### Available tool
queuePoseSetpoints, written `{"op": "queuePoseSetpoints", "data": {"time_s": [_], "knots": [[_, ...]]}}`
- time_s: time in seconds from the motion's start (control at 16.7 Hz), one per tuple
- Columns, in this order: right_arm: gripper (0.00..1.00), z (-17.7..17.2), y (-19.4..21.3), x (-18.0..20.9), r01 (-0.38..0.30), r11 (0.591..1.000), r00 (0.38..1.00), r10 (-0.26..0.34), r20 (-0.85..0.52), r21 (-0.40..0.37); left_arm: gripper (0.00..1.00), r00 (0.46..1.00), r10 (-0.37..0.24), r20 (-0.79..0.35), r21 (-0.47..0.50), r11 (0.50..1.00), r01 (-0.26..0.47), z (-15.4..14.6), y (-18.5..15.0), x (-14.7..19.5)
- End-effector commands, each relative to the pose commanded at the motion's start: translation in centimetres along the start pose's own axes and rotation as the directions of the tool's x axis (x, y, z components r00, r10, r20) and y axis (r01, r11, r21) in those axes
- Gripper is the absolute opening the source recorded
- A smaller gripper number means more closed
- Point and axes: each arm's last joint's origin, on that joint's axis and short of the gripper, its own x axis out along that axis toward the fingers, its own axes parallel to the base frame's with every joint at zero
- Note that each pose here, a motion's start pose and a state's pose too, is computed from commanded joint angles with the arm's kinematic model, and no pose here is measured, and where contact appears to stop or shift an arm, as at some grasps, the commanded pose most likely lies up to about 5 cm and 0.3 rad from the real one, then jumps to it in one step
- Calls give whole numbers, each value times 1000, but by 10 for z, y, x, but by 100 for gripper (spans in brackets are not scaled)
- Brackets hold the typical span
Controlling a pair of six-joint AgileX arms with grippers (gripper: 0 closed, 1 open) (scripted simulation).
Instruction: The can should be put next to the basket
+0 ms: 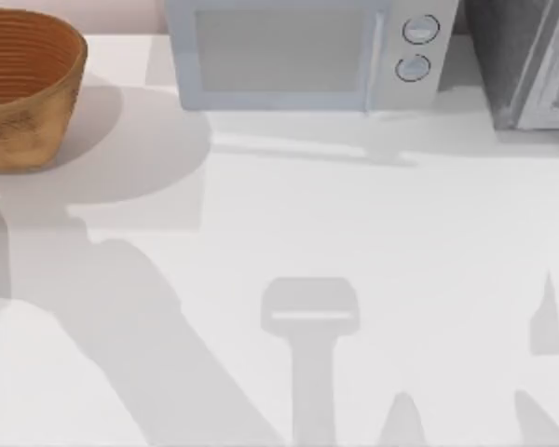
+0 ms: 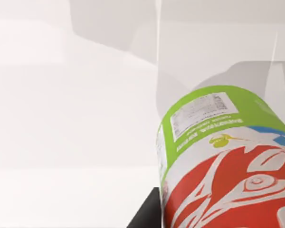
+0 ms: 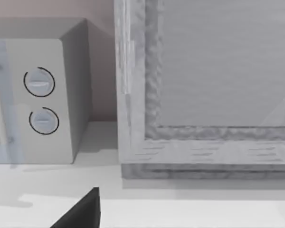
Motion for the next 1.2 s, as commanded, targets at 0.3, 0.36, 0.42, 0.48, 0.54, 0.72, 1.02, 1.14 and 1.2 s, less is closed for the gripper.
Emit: {"op": "queuePoseSetpoints", "data": {"time_s": [0.3, 0.36, 0.42, 0.48, 0.54, 0.72, 1.02, 1.14, 1.2], "knots": [[100, 0, 0, 0, 0, 1000, 1000, 0, 0, 0, 53, 1000, 0, 0, 0, 1000, 0, 0, 0, 0], [100, 0, 0, 0, 0, 1000, 1000, 0, 0, 0, 60, 1000, 0, 0, 0, 1000, 0, 0, 0, 0], [100, 0, 0, 0, 0, 1000, 1000, 0, 0, 0, 68, 1000, 0, 0, 0, 1000, 0, 0, 0, 0], [100, 0, 0, 0, 0, 1000, 1000, 0, 0, 0, 75, 1000, 0, 0, 0, 1000, 0, 0, 0, 0], [100, 0, 0, 0, 0, 1000, 1000, 0, 0, 0, 83, 1000, 0, 0, 0, 1000, 0, 0, 0, 0], [100, 0, 0, 0, 0, 1000, 1000, 0, 0, 0, 100, 1000, 0, 0, 0, 1000, 0, 0, 0, 0], [100, 0, 0, 0, 0, 1000, 1000, 0, 0, 0, 100, 1000, 0, 0, 0, 1000, 0, 0, 0, 0], [100, 0, 0, 0, 0, 1000, 1000, 0, 0, 0, 100, 1000, 0, 0, 0, 1000, 0, 0, 0, 0], [100, 0, 0, 0, 0, 1000, 1000, 0, 0, 0, 100, 1000, 3, -10, -11, 1000, -3, -9, 8, -3]]}}
